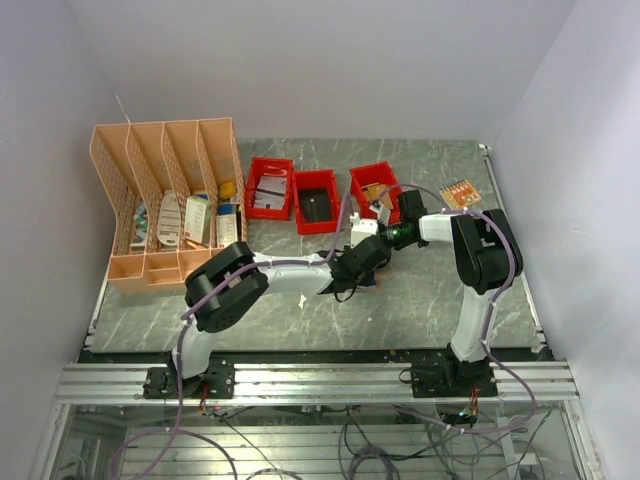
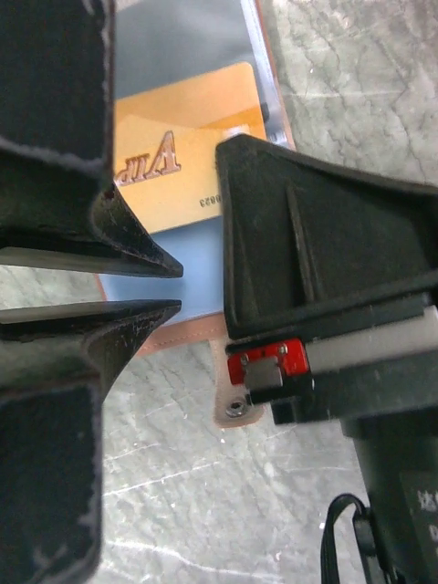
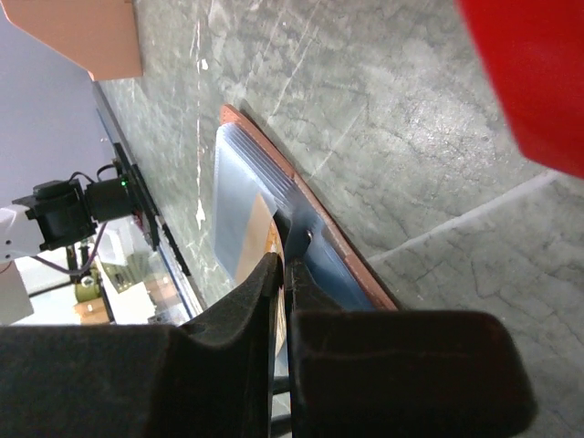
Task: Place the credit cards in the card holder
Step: Insert the credit card into the card holder.
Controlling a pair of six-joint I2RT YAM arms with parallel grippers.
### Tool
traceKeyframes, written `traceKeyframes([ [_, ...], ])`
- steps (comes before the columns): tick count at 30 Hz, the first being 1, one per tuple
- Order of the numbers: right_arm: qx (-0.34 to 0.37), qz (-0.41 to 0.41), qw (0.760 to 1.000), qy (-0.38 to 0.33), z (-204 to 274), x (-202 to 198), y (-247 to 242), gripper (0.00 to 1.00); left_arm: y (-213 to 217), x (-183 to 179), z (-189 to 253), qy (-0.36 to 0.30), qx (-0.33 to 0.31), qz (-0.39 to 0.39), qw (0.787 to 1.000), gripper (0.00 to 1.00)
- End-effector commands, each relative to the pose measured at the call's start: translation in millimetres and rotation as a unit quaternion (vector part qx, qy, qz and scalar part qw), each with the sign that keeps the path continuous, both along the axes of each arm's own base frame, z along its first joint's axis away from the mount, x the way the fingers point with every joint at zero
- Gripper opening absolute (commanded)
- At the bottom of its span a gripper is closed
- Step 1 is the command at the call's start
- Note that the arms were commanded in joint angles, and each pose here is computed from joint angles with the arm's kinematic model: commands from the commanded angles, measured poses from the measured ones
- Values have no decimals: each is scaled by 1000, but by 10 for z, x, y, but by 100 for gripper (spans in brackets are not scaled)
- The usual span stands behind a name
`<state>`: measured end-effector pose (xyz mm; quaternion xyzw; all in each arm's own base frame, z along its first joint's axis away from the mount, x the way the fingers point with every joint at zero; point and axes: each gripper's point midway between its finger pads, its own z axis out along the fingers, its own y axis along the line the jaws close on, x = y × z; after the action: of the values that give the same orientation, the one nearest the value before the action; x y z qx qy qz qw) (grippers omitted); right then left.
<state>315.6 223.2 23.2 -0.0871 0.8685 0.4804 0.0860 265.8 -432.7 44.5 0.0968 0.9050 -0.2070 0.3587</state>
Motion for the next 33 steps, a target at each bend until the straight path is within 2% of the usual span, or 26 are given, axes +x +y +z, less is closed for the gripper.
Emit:
traceKeyframes([
  [1, -23, 6, 999, 21, -220, -77, -18, 5, 95, 99, 0, -34, 67, 41, 996, 28],
  [6, -24, 7, 999, 21, -223, -79, -16, 5, 194, 146, -76, -36, 108, 76, 991, 30],
  [17, -18, 11, 1000, 23, -215, -85, -5, 11, 454, 197, -84, -51, 135, 142, 979, 39],
  [29, -4, 15, 1000, 4, -78, -24, -2, 37, 529, 211, -103, -53, 130, 157, 977, 44],
  [33, 4, 12, 999, -32, 130, 60, -49, 42, 563, 253, -76, -55, 127, 162, 977, 44],
])
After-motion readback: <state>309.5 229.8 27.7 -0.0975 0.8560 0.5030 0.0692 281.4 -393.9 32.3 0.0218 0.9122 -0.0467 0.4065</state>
